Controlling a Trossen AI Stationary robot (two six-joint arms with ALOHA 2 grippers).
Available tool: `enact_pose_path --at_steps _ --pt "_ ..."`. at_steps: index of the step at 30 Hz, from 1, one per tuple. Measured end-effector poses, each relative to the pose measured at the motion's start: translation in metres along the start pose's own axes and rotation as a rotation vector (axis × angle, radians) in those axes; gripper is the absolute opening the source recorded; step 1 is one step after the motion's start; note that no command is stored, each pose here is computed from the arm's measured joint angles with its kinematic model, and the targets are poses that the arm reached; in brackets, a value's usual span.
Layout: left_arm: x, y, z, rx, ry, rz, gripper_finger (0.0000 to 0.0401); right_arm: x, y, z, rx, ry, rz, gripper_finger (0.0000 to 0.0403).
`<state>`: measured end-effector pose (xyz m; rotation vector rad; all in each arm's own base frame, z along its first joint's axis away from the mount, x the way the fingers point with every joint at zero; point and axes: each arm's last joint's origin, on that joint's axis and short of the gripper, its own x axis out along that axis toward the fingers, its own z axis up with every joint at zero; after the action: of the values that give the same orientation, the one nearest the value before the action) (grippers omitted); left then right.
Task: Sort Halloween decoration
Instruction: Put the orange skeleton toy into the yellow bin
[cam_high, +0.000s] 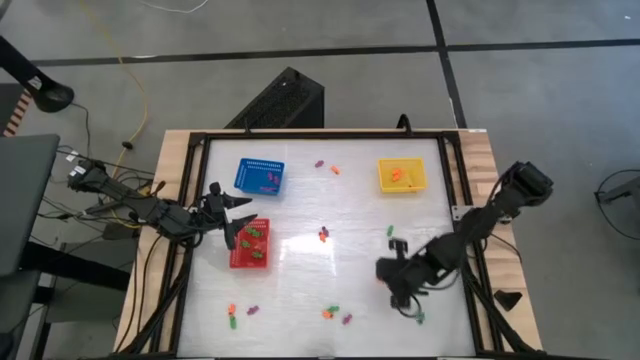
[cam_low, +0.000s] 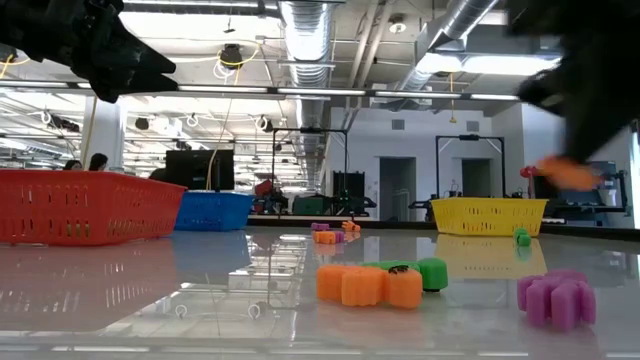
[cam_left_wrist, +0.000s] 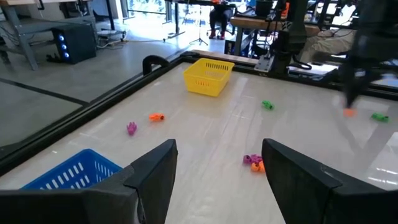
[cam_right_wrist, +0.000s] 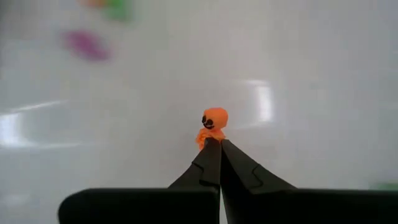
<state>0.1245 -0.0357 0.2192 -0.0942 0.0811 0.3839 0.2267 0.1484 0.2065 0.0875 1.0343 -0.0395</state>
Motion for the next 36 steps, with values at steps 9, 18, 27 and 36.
enact_pose_path --at_steps 9,18,27,36 --pt "0.0 0.0 0.0 -0.015 0.0 -0.002 0.0226 0.013 -0.092 0.038 -0.051 0.036 -0.223 0.0024" --pt "0.0 0.0 0.0 -0.013 0.003 -0.002 0.0226 -0.009 -0.212 0.049 0.061 0.038 -0.401 0.0025" --pt "0.0 0.001 -0.003 0.015 0.026 0.004 0.0226 -0.038 -0.274 0.022 0.364 0.087 -0.429 0.0026" --pt "0.0 0.001 -0.004 0.004 0.031 0.006 0.0226 -0.043 -0.289 0.011 0.6 0.09 -0.483 0.0068"
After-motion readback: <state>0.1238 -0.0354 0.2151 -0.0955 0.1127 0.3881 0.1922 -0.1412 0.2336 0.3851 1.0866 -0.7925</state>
